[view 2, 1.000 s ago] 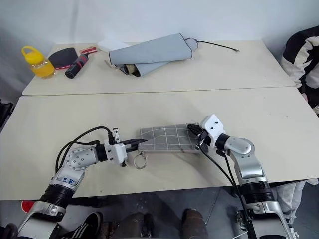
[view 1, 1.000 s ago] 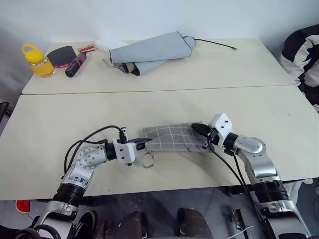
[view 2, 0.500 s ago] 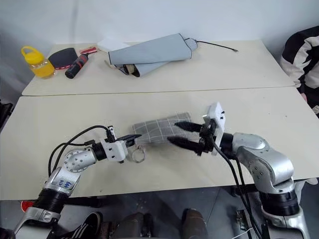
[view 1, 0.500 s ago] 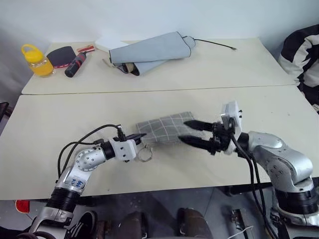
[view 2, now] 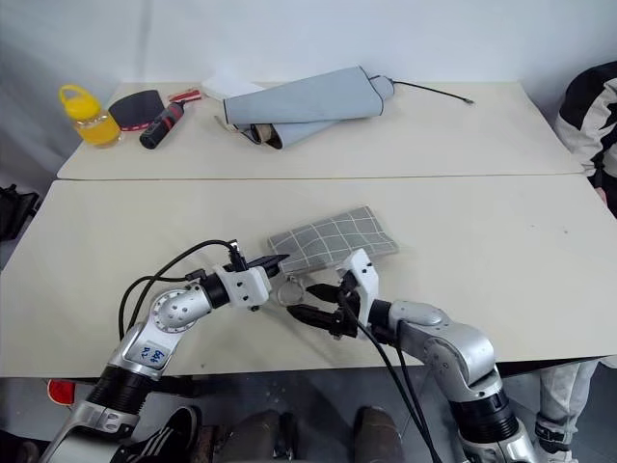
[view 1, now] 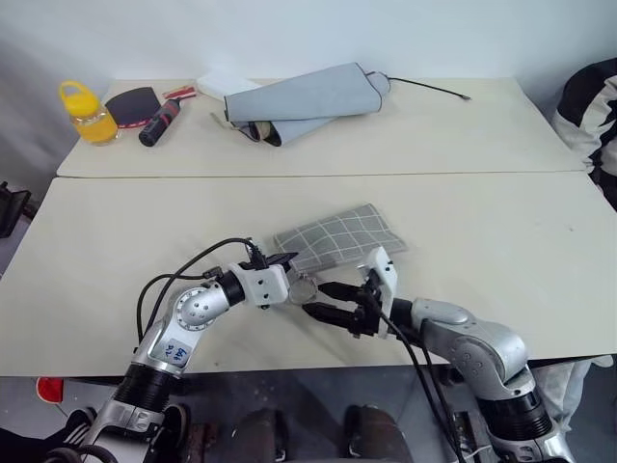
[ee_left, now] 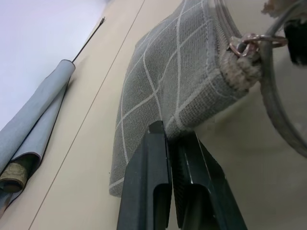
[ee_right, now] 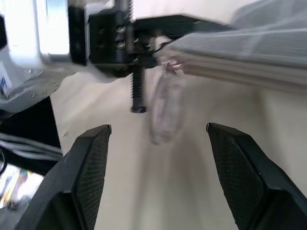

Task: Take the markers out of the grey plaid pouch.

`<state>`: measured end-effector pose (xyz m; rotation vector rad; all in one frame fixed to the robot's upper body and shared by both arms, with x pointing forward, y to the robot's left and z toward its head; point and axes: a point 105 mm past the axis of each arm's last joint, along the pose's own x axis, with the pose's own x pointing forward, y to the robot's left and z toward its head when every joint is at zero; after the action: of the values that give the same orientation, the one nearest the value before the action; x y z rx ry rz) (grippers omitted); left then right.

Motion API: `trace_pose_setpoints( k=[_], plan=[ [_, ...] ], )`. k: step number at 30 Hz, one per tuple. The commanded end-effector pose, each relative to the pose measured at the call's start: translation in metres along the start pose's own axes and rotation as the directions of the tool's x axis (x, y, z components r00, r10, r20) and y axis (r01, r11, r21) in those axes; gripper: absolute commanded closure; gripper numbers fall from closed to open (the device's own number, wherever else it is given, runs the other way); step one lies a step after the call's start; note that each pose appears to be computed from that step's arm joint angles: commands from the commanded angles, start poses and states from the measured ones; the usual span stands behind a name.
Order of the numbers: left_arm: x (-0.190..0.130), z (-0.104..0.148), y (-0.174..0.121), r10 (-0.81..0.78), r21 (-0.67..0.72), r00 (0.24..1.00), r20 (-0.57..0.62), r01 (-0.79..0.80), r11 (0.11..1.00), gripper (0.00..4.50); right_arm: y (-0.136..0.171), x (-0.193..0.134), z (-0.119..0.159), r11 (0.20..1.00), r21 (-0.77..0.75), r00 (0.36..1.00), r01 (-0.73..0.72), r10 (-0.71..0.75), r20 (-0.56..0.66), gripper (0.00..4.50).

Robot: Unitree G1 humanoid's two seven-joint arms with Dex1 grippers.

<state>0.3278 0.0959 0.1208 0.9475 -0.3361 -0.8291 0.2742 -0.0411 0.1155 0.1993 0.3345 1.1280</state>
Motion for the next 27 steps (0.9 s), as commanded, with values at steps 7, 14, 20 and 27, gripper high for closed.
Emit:
trace_pose_setpoints(
  k=[7,14,20,27],
  plan=[
    [0.000,0.009,-0.011,-0.032,-0.001,0.999,0.030,0.032,0.999,4.50,0.007,0.006,0.011,0.998,-0.021,0.997,-0.058,0.059,0.047,4.05],
    [-0.014,0.010,-0.010,-0.044,-0.041,0.996,0.072,0.047,0.998,4.50,-0.022,-0.035,0.003,0.992,-0.127,0.998,0.011,-0.018,-0.055,4.45],
    [-0.028,0.004,-0.015,-0.104,-0.097,0.989,0.101,0.114,0.989,4.50,-0.066,-0.079,0.014,0.965,-0.205,0.980,0.165,-0.184,-0.077,4.45],
    [-0.036,-0.007,0.002,-0.041,-0.143,0.997,0.070,0.051,0.988,4.50,-0.092,-0.127,0.016,0.931,-0.257,0.948,0.258,-0.296,-0.121,4.45]
  ],
)
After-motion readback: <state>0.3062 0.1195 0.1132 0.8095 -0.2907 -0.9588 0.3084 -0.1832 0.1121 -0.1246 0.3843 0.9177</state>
